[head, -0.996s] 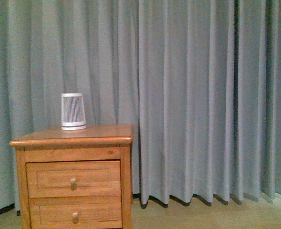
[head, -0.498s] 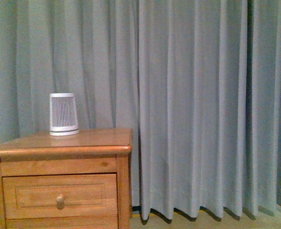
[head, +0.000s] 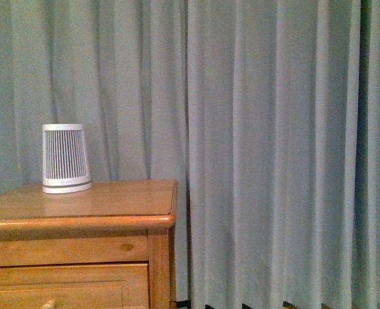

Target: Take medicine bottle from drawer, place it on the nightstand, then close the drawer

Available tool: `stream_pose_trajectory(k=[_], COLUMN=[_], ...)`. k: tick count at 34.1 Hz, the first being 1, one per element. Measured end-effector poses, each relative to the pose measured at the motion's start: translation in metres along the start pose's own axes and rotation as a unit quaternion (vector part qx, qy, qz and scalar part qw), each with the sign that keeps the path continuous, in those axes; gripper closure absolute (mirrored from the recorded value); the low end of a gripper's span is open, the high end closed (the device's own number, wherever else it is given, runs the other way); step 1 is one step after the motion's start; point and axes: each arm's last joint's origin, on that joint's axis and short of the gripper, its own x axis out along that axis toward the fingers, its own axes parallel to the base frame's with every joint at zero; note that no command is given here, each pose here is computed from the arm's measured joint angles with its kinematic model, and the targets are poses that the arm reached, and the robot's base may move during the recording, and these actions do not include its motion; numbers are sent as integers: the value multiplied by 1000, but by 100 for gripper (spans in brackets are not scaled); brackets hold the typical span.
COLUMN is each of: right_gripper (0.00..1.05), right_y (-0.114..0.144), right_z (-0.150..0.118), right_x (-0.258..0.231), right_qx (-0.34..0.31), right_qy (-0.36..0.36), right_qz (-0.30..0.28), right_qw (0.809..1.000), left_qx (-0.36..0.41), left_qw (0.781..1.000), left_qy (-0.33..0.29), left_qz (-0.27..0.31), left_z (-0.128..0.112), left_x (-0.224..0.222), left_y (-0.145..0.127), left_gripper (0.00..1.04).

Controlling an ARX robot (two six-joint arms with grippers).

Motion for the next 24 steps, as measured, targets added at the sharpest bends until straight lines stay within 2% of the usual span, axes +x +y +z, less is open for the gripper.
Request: stream_pose_trajectory(k=[3, 10, 19, 24], right_gripper=[7, 7, 7, 7], right_y=[0, 0, 0, 0], right_z=[0, 0, 0, 0], right_x=[0, 0, 0, 0], right_qx=[0, 0, 0, 0], right_qy=[0, 0, 0, 0], right_qz=[0, 0, 0, 0], right_qw=[1000, 1000, 1000, 1000], left_qx=[-18, -9, 2, 16], left_qw=[999, 999, 999, 999], left_qy=[43, 32, 52, 31], left_qz=[-15, 4, -6, -13], left_z=[-3, 8, 3, 5], left_x=[14, 84, 175, 220], left_y=[2, 7, -8, -17], left_gripper=[7, 7, 7, 7])
